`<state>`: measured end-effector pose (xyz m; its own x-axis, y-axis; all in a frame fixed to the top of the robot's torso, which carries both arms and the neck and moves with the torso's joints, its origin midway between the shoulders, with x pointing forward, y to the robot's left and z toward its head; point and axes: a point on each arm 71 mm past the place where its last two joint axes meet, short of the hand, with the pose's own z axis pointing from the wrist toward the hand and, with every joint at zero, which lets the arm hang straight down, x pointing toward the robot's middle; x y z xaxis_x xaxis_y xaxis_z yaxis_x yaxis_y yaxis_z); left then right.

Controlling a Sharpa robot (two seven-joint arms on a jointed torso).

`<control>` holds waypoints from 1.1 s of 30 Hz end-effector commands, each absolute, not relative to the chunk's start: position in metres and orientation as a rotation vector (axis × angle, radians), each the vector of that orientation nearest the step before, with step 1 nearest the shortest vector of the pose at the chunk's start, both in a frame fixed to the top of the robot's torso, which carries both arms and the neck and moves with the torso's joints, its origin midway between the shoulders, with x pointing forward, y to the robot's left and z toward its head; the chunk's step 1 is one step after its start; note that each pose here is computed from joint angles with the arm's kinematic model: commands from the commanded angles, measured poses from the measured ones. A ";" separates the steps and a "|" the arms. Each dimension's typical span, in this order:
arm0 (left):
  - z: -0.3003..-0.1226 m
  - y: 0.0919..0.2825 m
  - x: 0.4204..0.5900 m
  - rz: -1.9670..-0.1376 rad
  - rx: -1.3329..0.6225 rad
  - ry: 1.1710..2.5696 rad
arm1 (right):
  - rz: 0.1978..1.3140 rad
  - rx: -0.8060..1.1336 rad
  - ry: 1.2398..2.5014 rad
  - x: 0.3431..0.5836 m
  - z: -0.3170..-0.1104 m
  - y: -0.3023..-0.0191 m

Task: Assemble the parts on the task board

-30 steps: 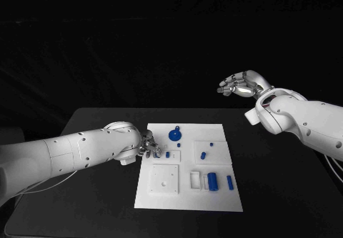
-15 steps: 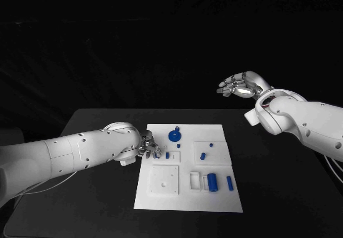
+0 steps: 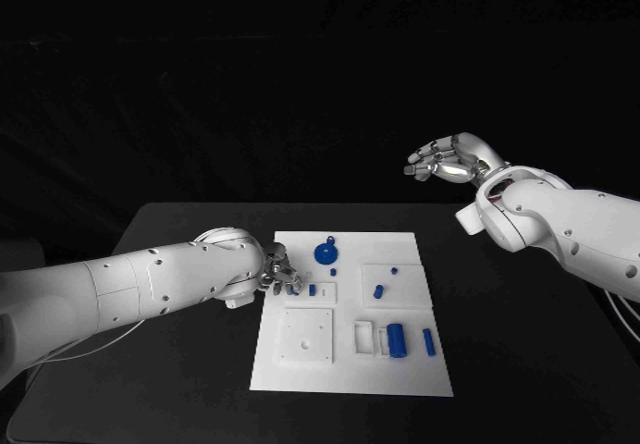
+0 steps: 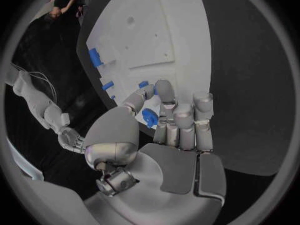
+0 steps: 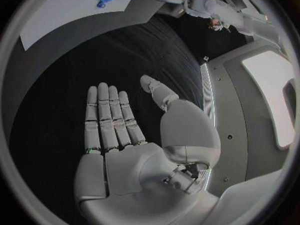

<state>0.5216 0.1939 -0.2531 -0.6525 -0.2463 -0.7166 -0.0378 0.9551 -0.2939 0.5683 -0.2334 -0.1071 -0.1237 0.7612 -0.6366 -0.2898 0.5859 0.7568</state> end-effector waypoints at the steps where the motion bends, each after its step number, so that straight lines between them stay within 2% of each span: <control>1: -0.253 0.192 0.522 -0.329 -0.175 2.266 | 0.961 0.416 1.434 0.568 -0.107 -0.232; 33: -0.260 0.192 0.520 -0.308 -0.144 2.307 | 0.965 0.413 1.442 0.568 -0.107 -0.231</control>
<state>0.5224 0.1938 -0.2563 -0.6630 -0.2181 -0.7162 -0.0213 0.9617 -0.2732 0.5683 -0.2328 -0.1075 -0.1324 0.7594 -0.6371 -0.2898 0.5850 0.7575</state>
